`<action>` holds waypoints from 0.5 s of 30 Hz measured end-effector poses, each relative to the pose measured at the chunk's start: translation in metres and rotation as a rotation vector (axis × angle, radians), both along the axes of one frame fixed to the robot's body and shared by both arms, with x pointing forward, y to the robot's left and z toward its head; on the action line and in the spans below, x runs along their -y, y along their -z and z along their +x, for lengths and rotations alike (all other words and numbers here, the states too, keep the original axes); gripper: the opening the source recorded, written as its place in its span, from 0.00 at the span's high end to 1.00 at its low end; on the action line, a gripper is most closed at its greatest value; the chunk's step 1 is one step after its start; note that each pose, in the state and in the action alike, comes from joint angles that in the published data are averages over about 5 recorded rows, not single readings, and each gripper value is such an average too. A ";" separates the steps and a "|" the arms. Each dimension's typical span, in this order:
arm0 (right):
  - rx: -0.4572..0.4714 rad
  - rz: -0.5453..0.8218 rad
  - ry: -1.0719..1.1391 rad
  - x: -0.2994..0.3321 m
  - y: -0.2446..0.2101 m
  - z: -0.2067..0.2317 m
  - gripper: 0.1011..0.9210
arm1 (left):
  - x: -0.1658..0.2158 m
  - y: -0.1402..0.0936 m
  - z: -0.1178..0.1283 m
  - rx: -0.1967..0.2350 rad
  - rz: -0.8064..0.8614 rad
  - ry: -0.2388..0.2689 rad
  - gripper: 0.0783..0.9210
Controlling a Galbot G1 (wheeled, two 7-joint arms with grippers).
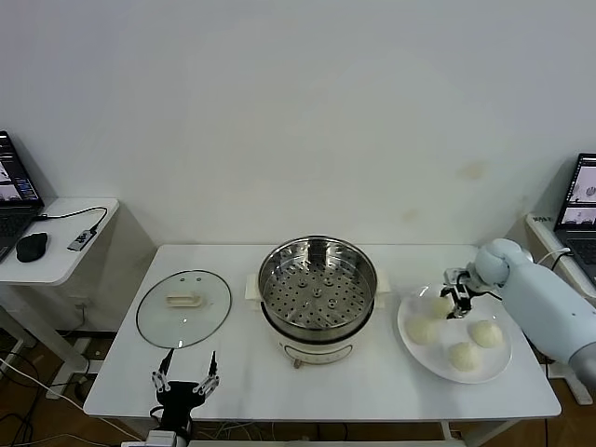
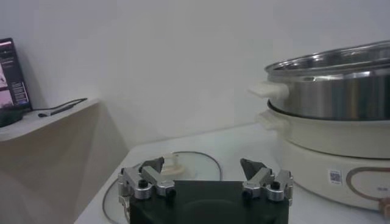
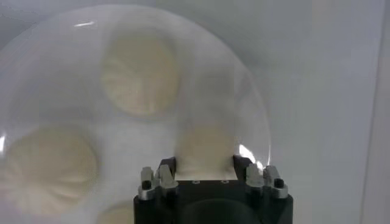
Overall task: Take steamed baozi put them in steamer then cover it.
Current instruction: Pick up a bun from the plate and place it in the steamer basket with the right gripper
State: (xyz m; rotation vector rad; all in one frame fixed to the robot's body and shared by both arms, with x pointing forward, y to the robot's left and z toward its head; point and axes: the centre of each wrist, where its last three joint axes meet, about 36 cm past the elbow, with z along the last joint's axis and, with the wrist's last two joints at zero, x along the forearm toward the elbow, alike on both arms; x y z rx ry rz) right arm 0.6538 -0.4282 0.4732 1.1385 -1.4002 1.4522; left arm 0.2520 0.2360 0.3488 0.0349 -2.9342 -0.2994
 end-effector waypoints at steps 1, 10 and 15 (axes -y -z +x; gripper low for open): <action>0.004 0.003 0.000 0.001 -0.005 -0.001 0.41 | 0.000 -0.001 0.000 0.001 -0.003 0.000 0.12; 0.075 0.044 -0.016 0.009 -0.084 -0.007 0.40 | -0.003 -0.001 0.004 0.005 -0.093 -0.033 0.12; 0.126 0.093 -0.057 -0.006 -0.138 -0.007 0.40 | -0.005 0.001 0.003 0.001 -0.151 -0.043 0.12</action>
